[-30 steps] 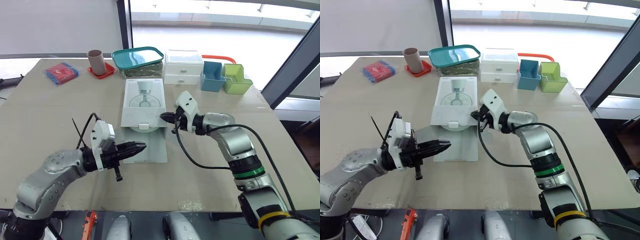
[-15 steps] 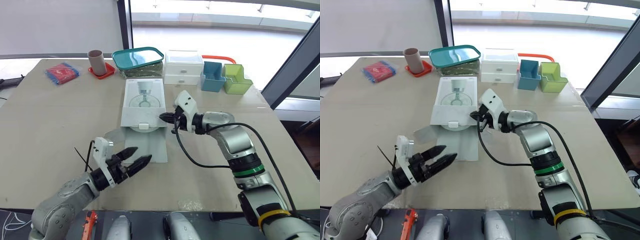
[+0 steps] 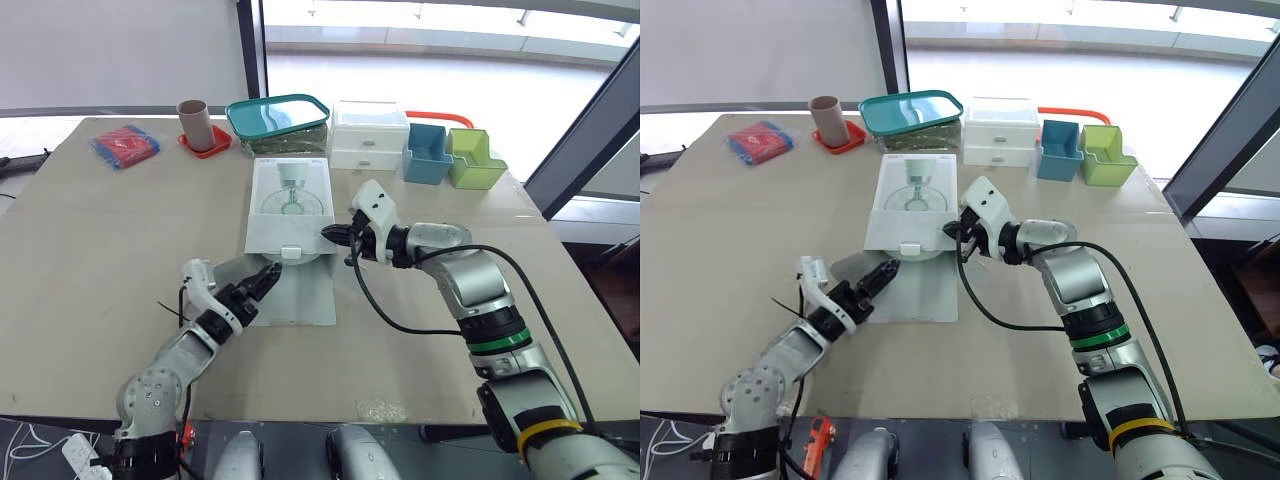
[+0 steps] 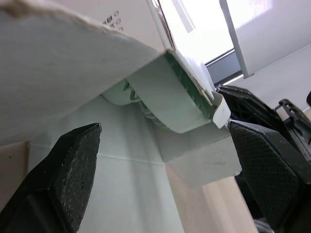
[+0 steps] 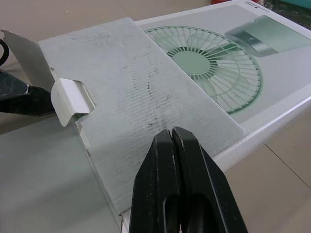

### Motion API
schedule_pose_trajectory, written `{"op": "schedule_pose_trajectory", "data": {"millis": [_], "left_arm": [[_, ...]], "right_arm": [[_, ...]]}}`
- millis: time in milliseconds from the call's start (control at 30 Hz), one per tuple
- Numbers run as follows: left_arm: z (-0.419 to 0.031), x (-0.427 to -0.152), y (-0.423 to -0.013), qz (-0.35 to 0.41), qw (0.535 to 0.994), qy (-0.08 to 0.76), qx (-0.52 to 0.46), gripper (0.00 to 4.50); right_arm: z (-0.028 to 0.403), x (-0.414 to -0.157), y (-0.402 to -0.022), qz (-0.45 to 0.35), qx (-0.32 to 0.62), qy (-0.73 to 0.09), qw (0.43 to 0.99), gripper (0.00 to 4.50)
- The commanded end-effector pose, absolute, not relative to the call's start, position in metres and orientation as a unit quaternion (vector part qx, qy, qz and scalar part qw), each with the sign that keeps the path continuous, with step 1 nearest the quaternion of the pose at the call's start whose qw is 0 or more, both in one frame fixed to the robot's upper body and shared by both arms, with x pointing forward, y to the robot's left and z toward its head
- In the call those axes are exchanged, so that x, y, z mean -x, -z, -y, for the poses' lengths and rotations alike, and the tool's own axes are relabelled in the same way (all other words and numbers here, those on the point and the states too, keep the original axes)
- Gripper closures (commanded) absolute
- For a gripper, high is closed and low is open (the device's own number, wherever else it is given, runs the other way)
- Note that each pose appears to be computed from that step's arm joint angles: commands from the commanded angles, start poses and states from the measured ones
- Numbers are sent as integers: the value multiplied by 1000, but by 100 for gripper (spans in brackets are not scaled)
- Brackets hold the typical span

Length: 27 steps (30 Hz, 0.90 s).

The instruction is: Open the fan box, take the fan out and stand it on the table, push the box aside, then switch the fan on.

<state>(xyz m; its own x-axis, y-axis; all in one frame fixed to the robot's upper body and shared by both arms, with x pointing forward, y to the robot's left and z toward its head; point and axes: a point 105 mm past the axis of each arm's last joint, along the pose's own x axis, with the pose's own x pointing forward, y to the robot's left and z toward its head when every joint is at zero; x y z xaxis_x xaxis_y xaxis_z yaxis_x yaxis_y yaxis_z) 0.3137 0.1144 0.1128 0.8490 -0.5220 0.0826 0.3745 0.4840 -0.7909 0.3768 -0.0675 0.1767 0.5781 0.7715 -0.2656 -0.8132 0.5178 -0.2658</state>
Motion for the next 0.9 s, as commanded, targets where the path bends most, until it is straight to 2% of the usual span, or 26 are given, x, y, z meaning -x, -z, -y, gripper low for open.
{"op": "schedule_pose_trajectory", "data": {"millis": [33,233,433,900], "left_arm": [[-108,-314,-121,-78,851,277,440,6],[-96,-307,-126,-88,839,305,442,6],[-97,-308,-120,-103,837,296,448,6],[-84,-318,-113,-135,830,301,451,6]], "right_arm": [[71,-376,-182,-50,188,-446,873,450],[71,-375,-181,-52,189,-447,873,450],[71,-374,-180,-53,189,-448,872,450],[71,-374,-180,-51,191,-445,873,450]]}}
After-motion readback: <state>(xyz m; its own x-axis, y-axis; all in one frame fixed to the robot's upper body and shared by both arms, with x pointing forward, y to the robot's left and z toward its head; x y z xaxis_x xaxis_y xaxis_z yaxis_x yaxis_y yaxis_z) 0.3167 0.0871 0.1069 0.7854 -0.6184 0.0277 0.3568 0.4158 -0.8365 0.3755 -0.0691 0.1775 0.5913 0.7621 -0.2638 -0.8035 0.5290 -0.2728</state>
